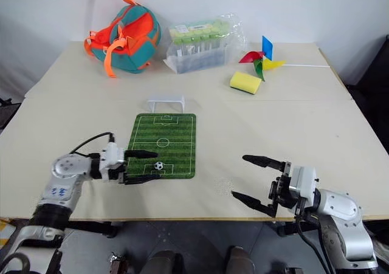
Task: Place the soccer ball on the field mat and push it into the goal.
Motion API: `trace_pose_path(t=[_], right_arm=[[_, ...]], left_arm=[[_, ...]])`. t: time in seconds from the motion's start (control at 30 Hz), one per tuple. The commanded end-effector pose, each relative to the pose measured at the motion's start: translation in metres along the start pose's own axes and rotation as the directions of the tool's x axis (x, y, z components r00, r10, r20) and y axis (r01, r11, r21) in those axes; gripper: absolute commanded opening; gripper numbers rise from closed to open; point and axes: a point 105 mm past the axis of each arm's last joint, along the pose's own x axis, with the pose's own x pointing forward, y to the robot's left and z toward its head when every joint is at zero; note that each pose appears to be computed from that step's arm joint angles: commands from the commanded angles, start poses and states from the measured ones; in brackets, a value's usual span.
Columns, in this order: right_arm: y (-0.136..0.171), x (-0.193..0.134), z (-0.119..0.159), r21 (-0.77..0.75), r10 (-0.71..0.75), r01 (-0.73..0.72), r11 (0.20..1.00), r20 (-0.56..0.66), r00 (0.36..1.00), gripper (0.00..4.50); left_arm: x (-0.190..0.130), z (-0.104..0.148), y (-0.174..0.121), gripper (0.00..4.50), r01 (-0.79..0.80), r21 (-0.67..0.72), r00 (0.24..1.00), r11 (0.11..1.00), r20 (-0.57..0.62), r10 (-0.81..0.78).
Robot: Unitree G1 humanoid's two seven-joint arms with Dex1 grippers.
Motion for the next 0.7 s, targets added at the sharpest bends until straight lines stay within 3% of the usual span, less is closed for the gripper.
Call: trace_pose_path(t=[0.03, 0.1, 0.2, 0.47, 0.7], right_arm=[[0.001, 0.003, 0.011, -0.026, 0.015, -0.013, 1.0, 0.048, 0.999, 4.5], [0.0, 0.003, 0.011, -0.026, 0.02, -0.019, 0.999, 0.056, 0.998, 4.5], [0.0, 0.003, 0.009, -0.026, 0.037, -0.035, 0.999, 0.06, 0.998, 4.5], [-0.005, 0.004, -0.004, -0.037, 0.065, -0.063, 0.997, 0.065, 0.996, 4.5], [-0.006, -0.001, -0.012, -0.045, 0.063, -0.061, 0.997, 0.053, 0.997, 4.5]], left_arm=[[-0.031, 0.02, -0.001, 3.4, -0.074, 0.018, 0.997, 0.997, 0.036, 0.073], [-0.047, 0.024, -0.008, 3.4, -0.098, -0.012, 0.994, 0.995, 0.037, 0.099], [-0.058, 0.021, -0.023, 2.79, -0.108, -0.073, 0.994, 0.991, 0.023, 0.11], [-0.024, 0.001, -0.073, 0.15, 0.074, -0.186, 0.997, 0.98, 0.026, -0.07], [0.01, -0.006, -0.055, 0.04, 0.05, -0.168, 0.998, 0.985, 0.04, -0.044]])
